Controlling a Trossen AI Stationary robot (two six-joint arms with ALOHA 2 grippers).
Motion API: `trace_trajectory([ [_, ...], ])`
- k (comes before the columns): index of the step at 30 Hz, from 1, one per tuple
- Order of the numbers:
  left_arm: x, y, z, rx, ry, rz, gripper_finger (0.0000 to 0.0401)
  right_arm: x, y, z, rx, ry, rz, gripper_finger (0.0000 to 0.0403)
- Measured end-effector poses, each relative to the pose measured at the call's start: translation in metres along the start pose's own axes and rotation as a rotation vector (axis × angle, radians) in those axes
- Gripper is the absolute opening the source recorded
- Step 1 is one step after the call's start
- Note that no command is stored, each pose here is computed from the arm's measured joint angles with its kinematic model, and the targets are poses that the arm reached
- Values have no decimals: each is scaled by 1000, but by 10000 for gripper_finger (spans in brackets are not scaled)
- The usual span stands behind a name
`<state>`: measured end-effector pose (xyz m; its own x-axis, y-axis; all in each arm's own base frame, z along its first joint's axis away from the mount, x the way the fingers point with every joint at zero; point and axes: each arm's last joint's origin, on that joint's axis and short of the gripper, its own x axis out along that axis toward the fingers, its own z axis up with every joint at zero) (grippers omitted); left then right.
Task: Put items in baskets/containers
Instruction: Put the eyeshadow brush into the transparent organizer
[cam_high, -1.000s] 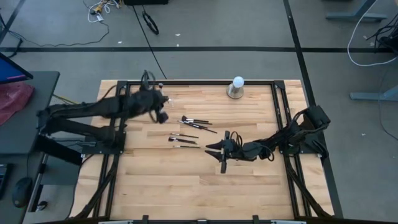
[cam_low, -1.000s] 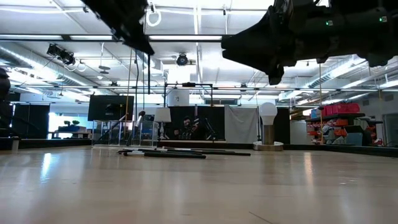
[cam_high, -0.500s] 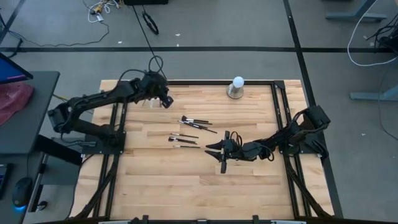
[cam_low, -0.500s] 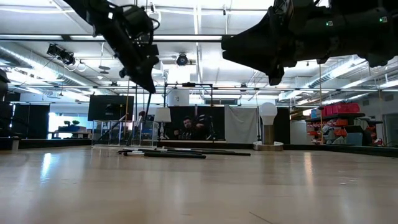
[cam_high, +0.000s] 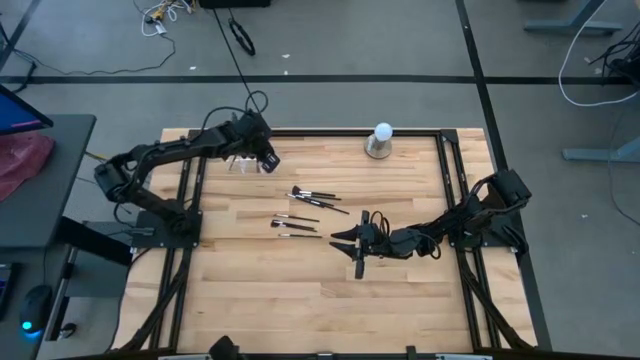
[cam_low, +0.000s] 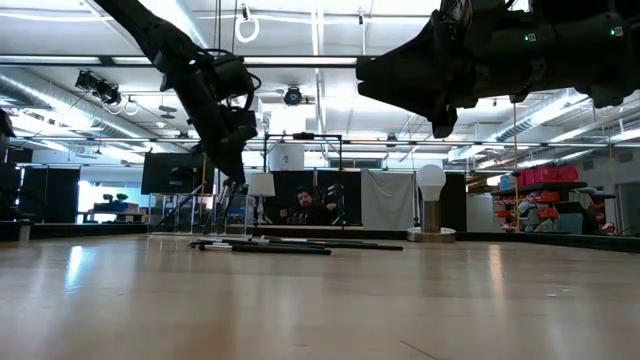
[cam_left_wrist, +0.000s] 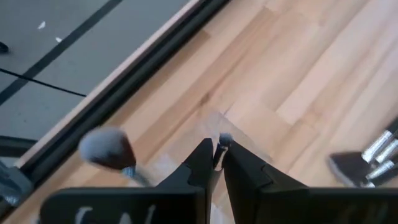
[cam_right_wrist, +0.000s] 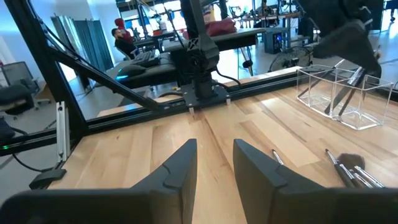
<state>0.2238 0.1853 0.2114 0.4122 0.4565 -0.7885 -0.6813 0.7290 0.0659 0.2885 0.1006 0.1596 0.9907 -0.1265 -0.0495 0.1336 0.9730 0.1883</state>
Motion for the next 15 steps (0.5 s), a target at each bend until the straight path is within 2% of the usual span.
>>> trace_trajectory([
  [10,7,-1,-1,4,10,-14,43,0,0,-1,-2,9,-2,107],
  [15,7,-1,0,3,2,-13,69,0,0,-2,2,15,-3,107],
])
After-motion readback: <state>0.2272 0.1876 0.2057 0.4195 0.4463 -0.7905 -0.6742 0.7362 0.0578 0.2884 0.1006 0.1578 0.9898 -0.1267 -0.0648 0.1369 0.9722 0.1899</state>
